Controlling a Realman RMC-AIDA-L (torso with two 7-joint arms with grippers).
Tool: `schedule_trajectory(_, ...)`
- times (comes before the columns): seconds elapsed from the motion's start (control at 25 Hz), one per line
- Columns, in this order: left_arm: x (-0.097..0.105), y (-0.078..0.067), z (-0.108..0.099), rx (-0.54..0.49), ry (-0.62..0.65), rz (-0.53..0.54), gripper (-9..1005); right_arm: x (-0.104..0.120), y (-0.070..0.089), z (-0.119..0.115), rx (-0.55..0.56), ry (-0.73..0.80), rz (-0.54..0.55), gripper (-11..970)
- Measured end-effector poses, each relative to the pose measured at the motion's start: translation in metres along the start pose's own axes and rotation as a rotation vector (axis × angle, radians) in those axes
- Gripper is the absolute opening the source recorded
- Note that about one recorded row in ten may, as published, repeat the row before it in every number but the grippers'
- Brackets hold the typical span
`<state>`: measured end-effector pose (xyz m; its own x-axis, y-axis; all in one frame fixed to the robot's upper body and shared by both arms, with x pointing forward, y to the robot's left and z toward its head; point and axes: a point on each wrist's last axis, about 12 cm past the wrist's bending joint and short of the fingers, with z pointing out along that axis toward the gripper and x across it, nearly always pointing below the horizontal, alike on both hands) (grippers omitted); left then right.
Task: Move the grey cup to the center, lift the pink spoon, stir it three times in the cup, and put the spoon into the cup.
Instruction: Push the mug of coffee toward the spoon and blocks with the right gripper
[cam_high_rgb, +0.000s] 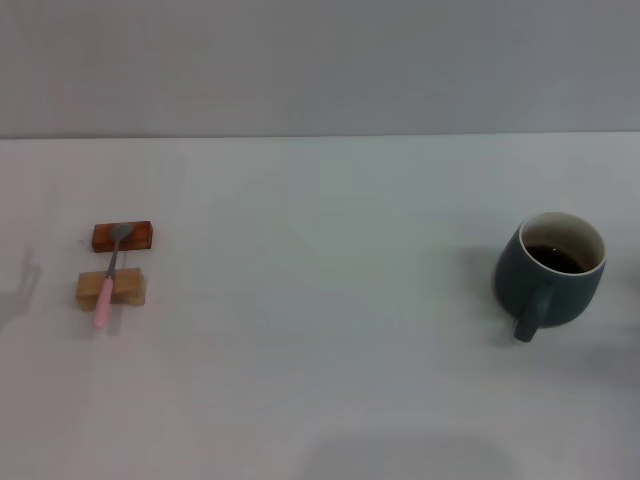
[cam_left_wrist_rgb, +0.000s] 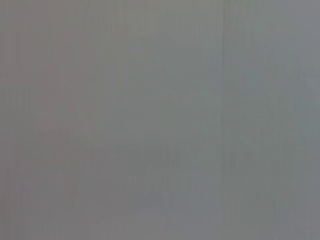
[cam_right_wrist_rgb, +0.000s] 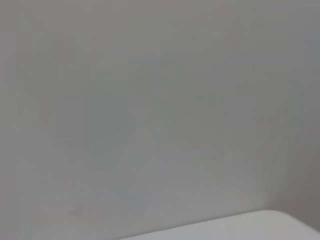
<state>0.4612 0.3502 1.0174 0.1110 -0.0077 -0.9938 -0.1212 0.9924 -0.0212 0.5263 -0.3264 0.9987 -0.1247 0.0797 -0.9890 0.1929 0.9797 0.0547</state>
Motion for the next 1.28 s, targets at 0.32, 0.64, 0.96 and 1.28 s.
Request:
schedule_trajectory(0.32, 0.000, 0.000, 0.000, -0.001, -0.003, 0.000, 834, 0.003, 0.015, 0.001, -0.066, 0.031, -0.010, -1)
schedule_trajectory(0.64, -0.001, 0.000, 0.000, 0.000, -0.005, 0.000, 834, 0.006, 0.027, 0.003, -0.124, 0.065, -0.036, -1)
schedule_trajectory(0.96, -0.001, 0.000, 0.000, 0.001, -0.006, 0.000, 833, 0.008, 0.037, 0.005, -0.167, 0.095, -0.054, -2)
schedule_trajectory(1.28, -0.001, 0.000, 0.000, 0.001, -0.006, 0.000, 833, 0.008, 0.057, 0.004, -0.252, 0.098, -0.064, -2)
